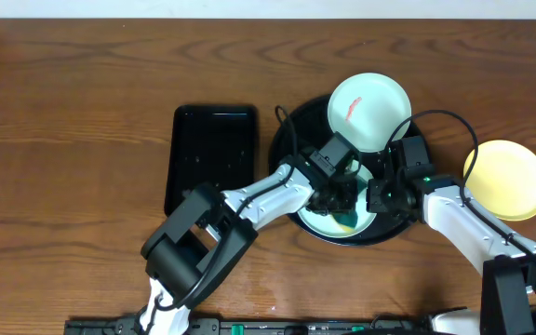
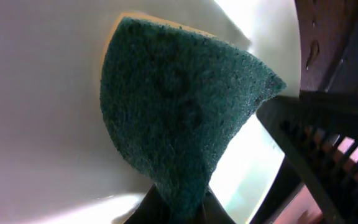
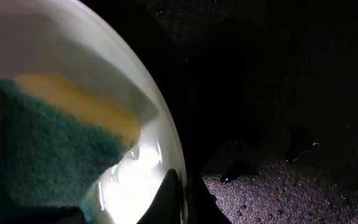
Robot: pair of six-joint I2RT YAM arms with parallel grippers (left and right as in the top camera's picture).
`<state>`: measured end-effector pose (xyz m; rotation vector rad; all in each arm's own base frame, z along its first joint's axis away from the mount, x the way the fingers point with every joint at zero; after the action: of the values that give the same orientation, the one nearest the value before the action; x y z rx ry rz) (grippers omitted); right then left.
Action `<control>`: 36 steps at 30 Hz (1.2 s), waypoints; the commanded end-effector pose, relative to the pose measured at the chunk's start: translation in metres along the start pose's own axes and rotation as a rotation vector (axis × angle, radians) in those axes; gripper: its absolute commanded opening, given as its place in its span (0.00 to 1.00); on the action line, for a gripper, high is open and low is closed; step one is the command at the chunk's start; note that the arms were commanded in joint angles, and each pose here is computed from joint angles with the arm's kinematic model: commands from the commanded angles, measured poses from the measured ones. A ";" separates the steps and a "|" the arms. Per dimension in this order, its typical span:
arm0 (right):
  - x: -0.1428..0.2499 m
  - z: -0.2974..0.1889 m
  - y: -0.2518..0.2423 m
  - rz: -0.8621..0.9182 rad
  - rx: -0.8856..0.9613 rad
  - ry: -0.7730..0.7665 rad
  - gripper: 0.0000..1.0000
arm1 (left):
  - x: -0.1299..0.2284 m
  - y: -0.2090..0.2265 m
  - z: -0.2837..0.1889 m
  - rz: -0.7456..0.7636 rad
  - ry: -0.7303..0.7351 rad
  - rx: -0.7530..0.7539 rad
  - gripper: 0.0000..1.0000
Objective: Clean dirty plates on tray and stack at the side
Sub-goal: 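Scrub the near pale green plate's red smear with the left-held sponge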
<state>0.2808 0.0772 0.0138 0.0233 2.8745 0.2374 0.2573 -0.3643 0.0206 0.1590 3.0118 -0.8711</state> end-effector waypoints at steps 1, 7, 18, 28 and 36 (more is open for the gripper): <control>0.011 0.004 -0.005 0.000 0.019 0.044 0.01 | 0.000 0.030 0.007 0.032 -0.001 -0.097 0.09; 0.015 0.004 -0.006 -0.018 0.022 0.058 0.01 | -0.026 0.105 -0.026 -0.060 -0.121 -0.449 0.07; 0.014 0.004 -0.005 -0.026 0.022 0.056 0.01 | -0.036 0.153 -0.081 -0.087 -0.251 -0.855 0.08; 0.014 0.004 -0.005 -0.031 0.021 0.057 0.01 | -0.022 0.084 -0.028 -0.136 -0.070 -0.376 0.08; 0.015 0.004 -0.006 -0.041 0.021 0.058 0.01 | 0.005 0.010 0.000 -0.065 0.048 -0.067 0.12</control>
<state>0.2766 0.0820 0.0139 0.0090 2.8921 0.2773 0.2939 -0.3289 0.0234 0.0110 2.9866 -0.6200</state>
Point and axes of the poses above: each gripper's point midway between its finger pads, its own z axis out along the fingers, its own y axis along the line the jaws close on, x = y × z, the point moved 1 cm from there along -z, back along the fingers, and after that the axes turned 2 degrees about -z, right-handed, at the moved point
